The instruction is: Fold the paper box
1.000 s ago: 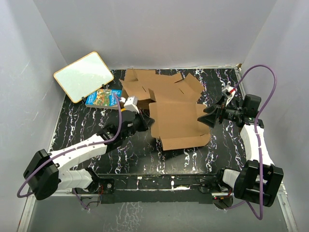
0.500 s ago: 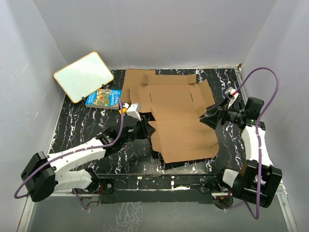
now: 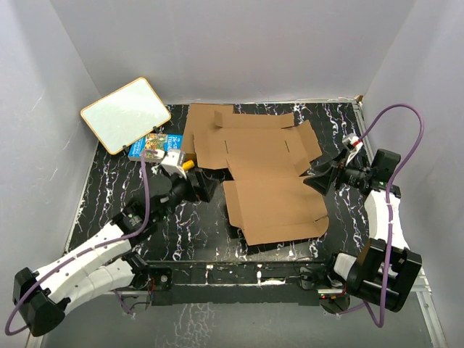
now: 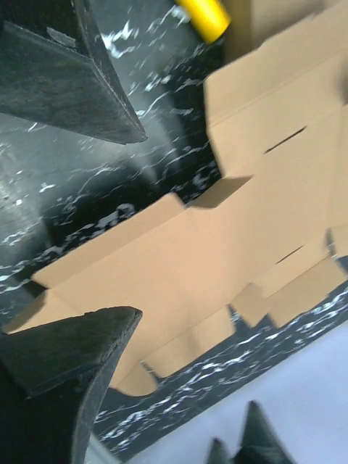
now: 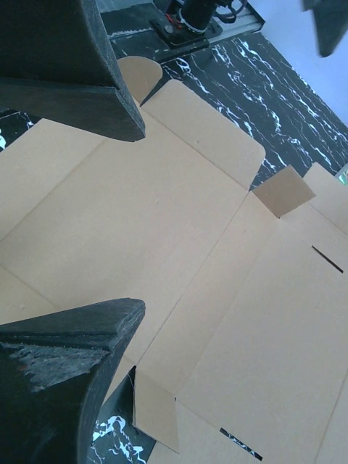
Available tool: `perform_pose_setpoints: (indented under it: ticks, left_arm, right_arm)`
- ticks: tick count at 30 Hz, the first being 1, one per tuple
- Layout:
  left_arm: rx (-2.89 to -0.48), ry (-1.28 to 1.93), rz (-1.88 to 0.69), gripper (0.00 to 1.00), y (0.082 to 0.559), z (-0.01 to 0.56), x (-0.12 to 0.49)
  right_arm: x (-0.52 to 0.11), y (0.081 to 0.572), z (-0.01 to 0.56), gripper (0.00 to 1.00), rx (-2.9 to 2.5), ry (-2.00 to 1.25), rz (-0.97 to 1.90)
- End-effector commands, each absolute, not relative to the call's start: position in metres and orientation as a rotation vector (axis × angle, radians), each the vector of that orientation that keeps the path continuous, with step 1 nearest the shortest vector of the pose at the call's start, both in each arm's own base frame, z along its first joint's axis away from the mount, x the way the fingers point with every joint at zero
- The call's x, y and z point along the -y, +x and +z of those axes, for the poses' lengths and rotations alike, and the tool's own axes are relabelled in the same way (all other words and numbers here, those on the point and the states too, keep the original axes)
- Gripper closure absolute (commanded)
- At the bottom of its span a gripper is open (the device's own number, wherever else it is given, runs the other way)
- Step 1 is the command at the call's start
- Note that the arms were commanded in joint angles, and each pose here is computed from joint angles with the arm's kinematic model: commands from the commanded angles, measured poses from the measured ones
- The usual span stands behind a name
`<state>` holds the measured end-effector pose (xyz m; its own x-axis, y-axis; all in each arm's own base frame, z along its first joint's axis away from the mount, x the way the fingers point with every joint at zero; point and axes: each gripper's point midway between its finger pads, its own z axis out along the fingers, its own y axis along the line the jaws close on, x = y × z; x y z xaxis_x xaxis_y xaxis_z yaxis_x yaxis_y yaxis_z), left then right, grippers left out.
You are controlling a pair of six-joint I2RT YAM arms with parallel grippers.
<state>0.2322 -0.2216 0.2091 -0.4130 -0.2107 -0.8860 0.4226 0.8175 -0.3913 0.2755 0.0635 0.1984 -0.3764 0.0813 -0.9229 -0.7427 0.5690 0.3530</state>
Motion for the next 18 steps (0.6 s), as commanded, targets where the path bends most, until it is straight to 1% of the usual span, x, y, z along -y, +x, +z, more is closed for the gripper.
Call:
perform_pose_setpoints:
  ticks: [1, 6, 11, 18]
  left_arm:
    - [-1.850, 0.178, -0.700, 0.08, 0.258, 0.243, 0.211]
    - [-1.937, 0.131, -0.799, 0.08, 0.282, 0.237, 0.210]
    - [-2.031, 0.042, -0.853, 0.08, 0.310, 0.218, 0.194]
    - [-2.065, -0.070, -0.959, 0.10, 0.338, 0.202, 0.178]
  right_arm:
    - [-0.059, 0.279, 0.205, 0.02, -1.679, -0.608, 0.914]
    - [-0.057, 0.279, 0.208, 0.01, -1.676, -0.600, 0.892]
    - [-0.056, 0.280, 0.210, 0.02, -1.676, -0.596, 0.885]
    - [-0.057, 0.280, 0.213, 0.02, -1.669, -0.599, 0.893]
